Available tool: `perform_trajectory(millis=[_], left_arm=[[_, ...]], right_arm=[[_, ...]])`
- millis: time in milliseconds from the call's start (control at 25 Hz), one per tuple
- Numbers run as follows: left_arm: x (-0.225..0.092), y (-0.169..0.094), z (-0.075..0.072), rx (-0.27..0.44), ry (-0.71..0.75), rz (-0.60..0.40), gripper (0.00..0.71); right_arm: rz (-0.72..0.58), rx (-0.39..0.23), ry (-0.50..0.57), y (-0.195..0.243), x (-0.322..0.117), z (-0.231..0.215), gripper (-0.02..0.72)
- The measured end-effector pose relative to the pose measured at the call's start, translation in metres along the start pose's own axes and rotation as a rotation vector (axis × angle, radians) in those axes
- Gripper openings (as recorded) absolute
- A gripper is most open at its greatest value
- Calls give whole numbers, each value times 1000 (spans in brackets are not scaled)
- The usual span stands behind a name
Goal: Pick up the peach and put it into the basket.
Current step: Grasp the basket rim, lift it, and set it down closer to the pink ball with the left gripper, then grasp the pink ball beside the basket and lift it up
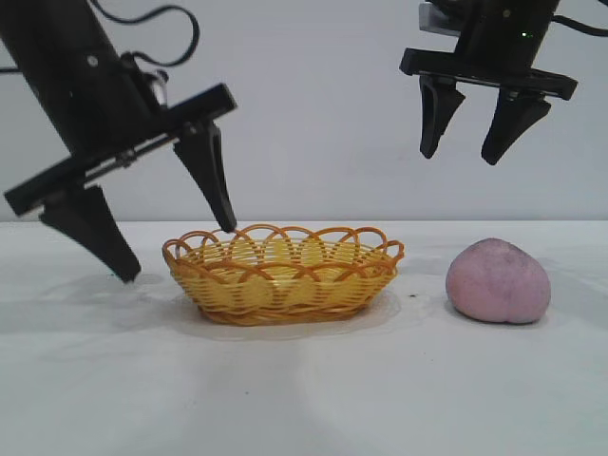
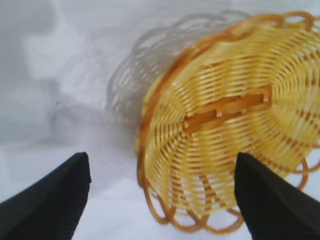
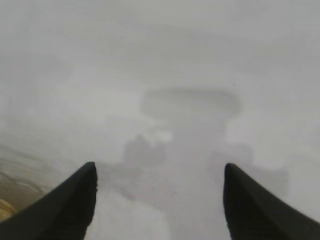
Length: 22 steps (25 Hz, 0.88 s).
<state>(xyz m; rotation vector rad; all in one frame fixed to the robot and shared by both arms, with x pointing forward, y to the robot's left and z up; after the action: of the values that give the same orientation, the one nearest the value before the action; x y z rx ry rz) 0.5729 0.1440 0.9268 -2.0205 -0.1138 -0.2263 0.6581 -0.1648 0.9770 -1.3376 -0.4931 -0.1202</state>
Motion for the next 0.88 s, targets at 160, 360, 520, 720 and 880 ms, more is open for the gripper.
perform_trajectory(millis=[160,360,520,720,880], left_arm=[[3,-28,-2,80,160,-57,513],[5,-44,8,225,301,-77,513],[12,-55,35,301,250,-81,513],[18,-73,78,363,147,-76,513],[12,-84,101,419,113,-8,513]], right_arm=[[8,1,0,0,-1,0,492],[19,1,0,0,-2,0,492],[33,-9,-11,0,-3,-1,492],[71,-20,-23,0,-7,-2,492],[102,-24,-29,-1,-10,-3,492]])
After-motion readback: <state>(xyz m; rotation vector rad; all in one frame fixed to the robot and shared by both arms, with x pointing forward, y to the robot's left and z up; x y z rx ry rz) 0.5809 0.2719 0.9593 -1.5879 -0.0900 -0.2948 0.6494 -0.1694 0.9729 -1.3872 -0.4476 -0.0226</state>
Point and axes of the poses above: a point on each arm's last joint axis where the gripper is mounted, y pointing out along that axis toward the gripper, z along the wrist's bending axis when the last joint is at zero, x = y × z, the point moved 1 cm from there along y, pointing out along that axis toward the gripper, and after that the axes turned 1 degree about y, right-handed, at the moved point
